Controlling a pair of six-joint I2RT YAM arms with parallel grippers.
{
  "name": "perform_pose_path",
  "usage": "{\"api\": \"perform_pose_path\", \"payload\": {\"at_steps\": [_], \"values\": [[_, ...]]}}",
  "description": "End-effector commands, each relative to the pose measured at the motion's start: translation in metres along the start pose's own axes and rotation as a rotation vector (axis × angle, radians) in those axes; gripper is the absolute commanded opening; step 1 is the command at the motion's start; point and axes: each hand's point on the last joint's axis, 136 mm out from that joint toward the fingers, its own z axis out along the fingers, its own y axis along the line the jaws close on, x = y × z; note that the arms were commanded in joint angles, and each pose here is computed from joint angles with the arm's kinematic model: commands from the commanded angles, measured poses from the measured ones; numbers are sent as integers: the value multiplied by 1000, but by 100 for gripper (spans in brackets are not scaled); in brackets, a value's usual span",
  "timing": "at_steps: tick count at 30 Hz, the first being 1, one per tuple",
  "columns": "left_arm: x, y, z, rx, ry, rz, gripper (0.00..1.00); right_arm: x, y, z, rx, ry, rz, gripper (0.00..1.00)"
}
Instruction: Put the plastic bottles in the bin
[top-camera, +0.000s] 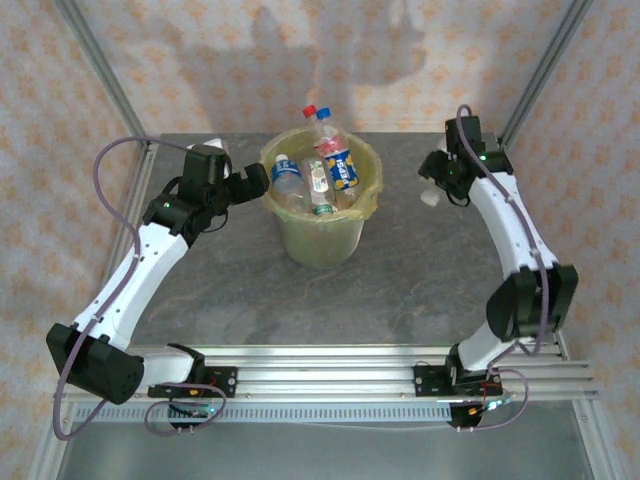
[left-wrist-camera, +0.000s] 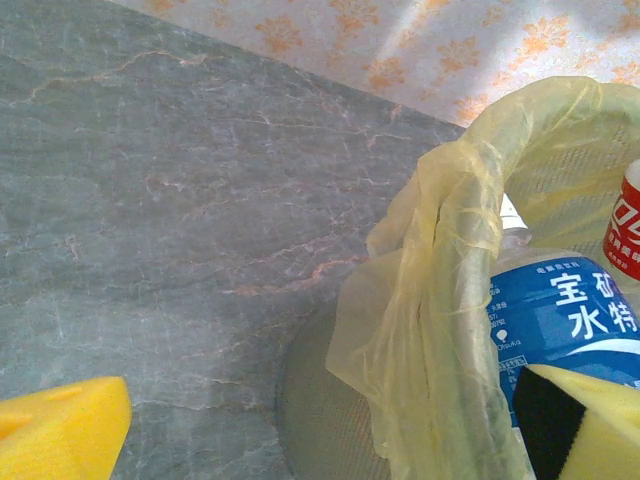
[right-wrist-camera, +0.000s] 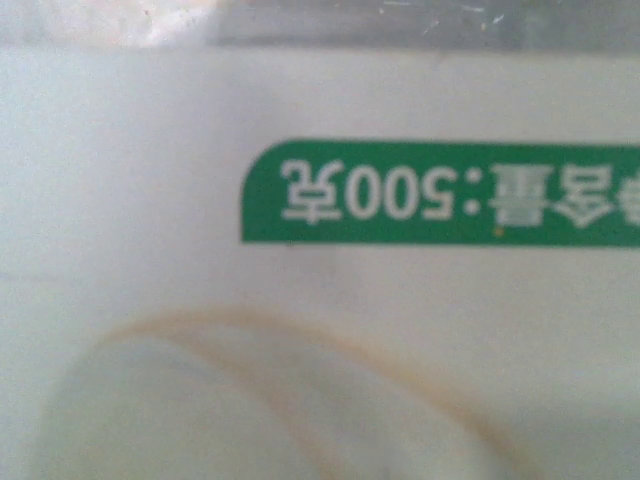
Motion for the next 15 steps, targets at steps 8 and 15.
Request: {"api": "perform_pose_path", "payload": {"at_steps": [8,15], "values": [[-9,0,-8,-19,-27,30,100,15,132,-131,-364,-97,-369,55],[-10,-2,-9,-8,-31,19,100,45,202,-152,-471,-85,-598,55]]}}
